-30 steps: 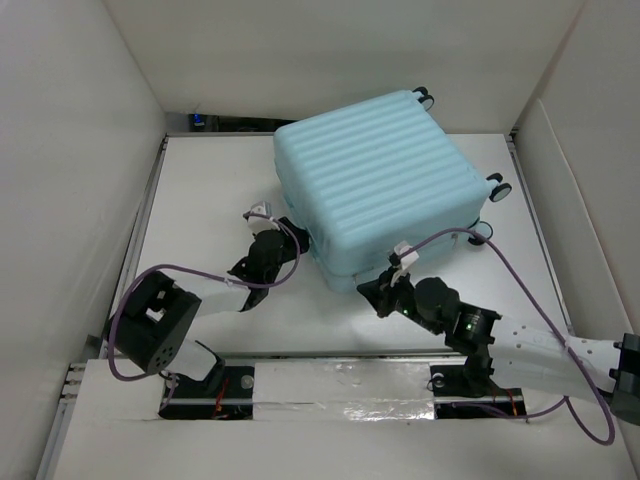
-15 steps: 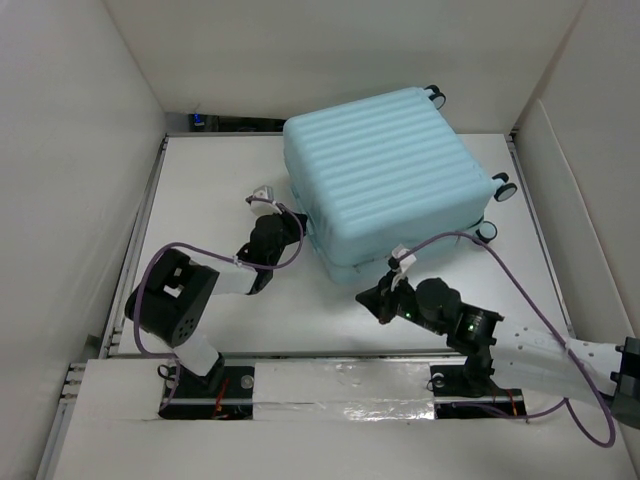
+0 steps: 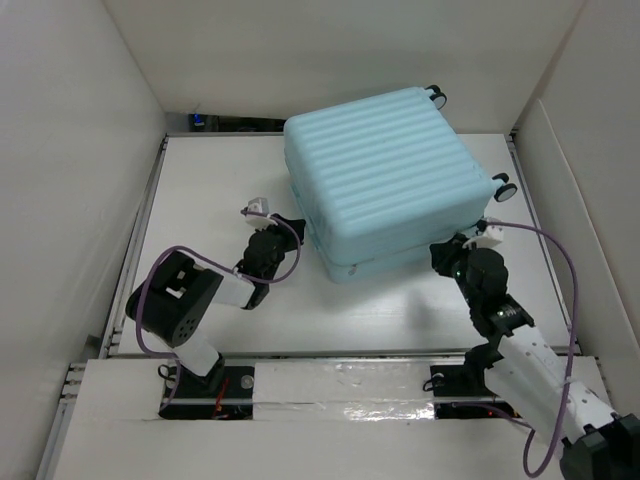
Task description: Pack the luggage
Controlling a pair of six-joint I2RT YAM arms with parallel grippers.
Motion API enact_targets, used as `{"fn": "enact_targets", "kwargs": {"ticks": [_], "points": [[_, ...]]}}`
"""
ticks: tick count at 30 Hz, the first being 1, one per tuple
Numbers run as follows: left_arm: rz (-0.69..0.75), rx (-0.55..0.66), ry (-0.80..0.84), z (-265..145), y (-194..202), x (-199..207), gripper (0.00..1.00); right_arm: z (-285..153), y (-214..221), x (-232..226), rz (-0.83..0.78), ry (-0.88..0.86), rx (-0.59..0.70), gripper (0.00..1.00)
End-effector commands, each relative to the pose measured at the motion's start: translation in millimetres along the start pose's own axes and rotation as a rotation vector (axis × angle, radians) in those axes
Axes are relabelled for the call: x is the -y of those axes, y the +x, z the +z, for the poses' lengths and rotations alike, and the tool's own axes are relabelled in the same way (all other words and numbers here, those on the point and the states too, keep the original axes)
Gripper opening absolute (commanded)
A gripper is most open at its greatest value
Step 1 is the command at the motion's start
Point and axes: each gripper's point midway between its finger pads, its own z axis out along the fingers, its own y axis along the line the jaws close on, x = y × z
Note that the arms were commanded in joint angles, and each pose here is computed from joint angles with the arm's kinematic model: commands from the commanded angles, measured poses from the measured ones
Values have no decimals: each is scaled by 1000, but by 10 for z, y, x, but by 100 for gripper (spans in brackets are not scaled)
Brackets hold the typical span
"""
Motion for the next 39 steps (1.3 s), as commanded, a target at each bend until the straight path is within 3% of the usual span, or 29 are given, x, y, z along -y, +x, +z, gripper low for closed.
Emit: {"fn": "enact_targets", "kwargs": {"ticks": [1,6,8,11,12,15,21,33,38,39], "points": [[31,-153,31,-248,511,16,0,122,-102,304,35,63,37,27],[-3,-165,20,-411,566,-20,0,388,-258,490,64,59,27,27],[-2,-155,-33,-409,452,-94,0,429,-444,563,67,69,77,28],[-46,-138,-45,-312,212,-126,35,500,-667,647,71,78,129,31],[-63,-116,-48,-275,102,-152,51,523,-731,657,73,75,142,31],[-76,-95,-13,-184,-52,-59,62,611,-786,666,82,51,124,32],[-51,-130,16,94,-135,0,61,603,-623,683,79,21,97,32],[-82,-195,54,470,140,-44,54,584,-625,701,90,-30,97,32],[-142,-130,101,595,44,15,40,575,-597,679,88,-43,84,31],[-153,-120,113,616,28,39,32,572,-585,680,89,-43,82,31]]}}
